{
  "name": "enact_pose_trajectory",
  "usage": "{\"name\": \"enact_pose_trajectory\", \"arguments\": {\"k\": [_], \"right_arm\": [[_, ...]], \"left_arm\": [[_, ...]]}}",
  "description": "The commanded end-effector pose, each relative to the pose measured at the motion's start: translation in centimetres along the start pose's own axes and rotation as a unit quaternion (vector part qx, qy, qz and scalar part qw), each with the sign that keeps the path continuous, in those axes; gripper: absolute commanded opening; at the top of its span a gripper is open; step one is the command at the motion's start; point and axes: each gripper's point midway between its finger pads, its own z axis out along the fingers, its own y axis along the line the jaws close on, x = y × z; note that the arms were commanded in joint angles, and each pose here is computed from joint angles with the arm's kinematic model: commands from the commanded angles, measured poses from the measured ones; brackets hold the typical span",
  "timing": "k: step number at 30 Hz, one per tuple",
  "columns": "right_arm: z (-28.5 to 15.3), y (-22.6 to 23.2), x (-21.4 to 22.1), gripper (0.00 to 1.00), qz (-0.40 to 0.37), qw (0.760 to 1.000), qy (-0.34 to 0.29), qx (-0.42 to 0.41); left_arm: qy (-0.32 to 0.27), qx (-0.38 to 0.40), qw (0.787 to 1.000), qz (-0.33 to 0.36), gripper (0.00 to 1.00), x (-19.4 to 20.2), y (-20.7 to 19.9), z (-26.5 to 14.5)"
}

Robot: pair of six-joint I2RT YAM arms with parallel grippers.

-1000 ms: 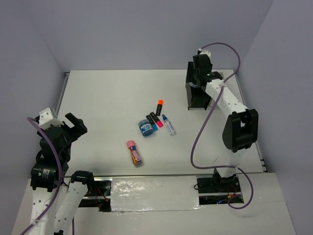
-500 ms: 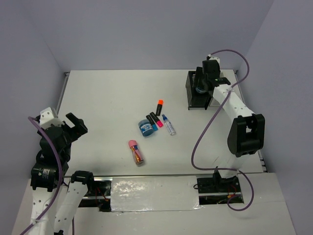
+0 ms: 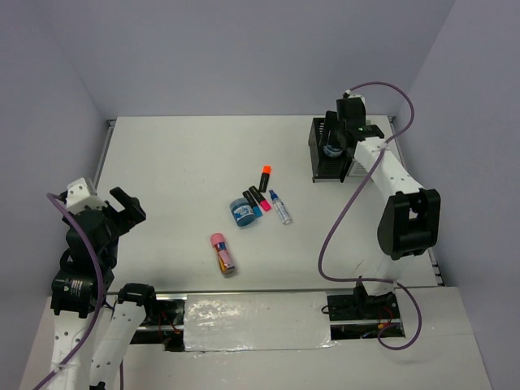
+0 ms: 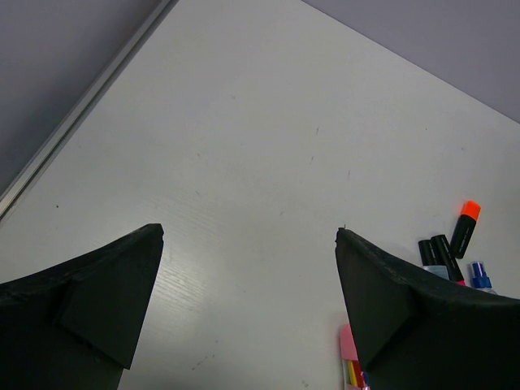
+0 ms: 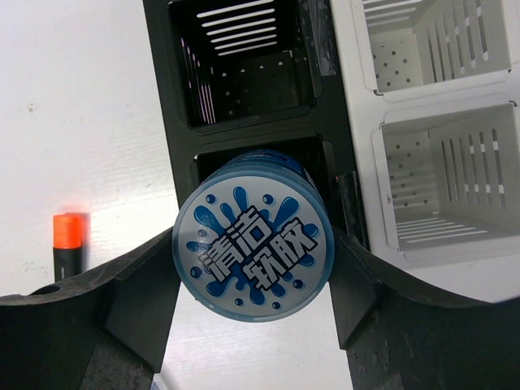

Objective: Sort the stationery into containers
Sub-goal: Place the stationery in the storage box, then pick up the stationery from the center of the board.

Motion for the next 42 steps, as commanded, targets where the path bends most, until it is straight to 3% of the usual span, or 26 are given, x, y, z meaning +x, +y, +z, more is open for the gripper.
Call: {"name": "enact_pose_trajectory", "arguments": {"k": [1, 12, 14, 15, 16, 17, 19, 20, 27, 29, 31, 32, 35, 39, 42], "right_arm": [[-0.8, 0.0, -2.4, 0.03, 0.02, 1.0, -0.013, 0.007], [-0.3, -0.3, -1.7, 0.12, 0.023, 0.999, 0.019, 0.013], [-0.1, -0.3, -1.5, 0.27, 0.023, 0.999, 0.023, 0.011], [-0.1, -0.2, -1.7, 0.49, 0.024, 0.999, 0.021, 0.008], [-0.2, -0.3, -1.9, 0.62, 0.026, 0.999, 0.019, 0.009], [-0.3, -0.3, -2.0, 0.69, 0.026, 0.999, 0.018, 0.008], [-0.6, -0.1, -2.8, 0.94, 0.028, 1.0, 0.011, 0.007], [-0.8, -0.1, -3.0, 1.0, 0.026, 1.0, 0.012, 0.008], [-3.9, 0.6, -5.9, 1.0, 0.03, 0.999, -0.014, -0.01], [-5.3, 3.5, -5.0, 1.0, 0.011, 0.998, -0.013, -0.06], [-7.4, 6.5, -3.1, 1.0, -0.029, 0.994, -0.021, -0.105], [-8.2, 9.5, 0.3, 1.0, -0.07, 0.989, -0.002, -0.131], [-11.2, 15.1, 4.8, 1.0, -0.121, 0.973, 0.007, -0.196], [-12.8, 19.7, 10.9, 1.0, -0.146, 0.956, 0.044, -0.251], [-13.7, 20.6, 12.8, 1.0, -0.142, 0.959, 0.048, -0.241]], "left_arm": [[-0.016, 0.011, 1.0, -0.001, 0.99, -0.9, -0.6, 0.3], [-0.015, 0.013, 1.0, 0.0, 0.99, -0.9, -0.7, 0.4], [-0.015, 0.013, 1.0, 0.001, 0.99, -0.9, -0.7, 0.4], [-0.014, 0.015, 1.0, 0.0, 0.99, -0.8, -0.8, 0.4], [-0.012, 0.015, 1.0, 0.002, 0.99, -0.8, -0.8, 0.5], [-0.012, 0.015, 1.0, 0.003, 0.99, -0.7, -0.8, 0.5], [-0.013, 0.015, 1.0, 0.002, 0.99, -0.8, -0.8, 0.5], [-0.012, 0.015, 1.0, 0.002, 0.99, -0.8, -0.8, 0.5], [-0.012, 0.008, 1.0, 0.0, 0.99, -0.8, -0.6, 0.5], [-0.012, -0.005, 1.0, 0.0, 0.99, -0.8, -0.2, 0.6], [-0.011, -0.017, 1.0, -0.004, 0.99, -0.8, 0.1, 0.7], [-0.006, -0.027, 1.0, -0.002, 0.99, -0.6, 0.4, 0.9], [0.01, -0.031, 0.999, 0.005, 0.99, -0.1, 0.2, 1.6], [0.034, -0.024, 0.999, 0.016, 0.99, 0.7, -0.3, 2.4], [0.059, 0.015, 0.998, 0.025, 0.99, 1.0, -2.1, 2.8]]}}
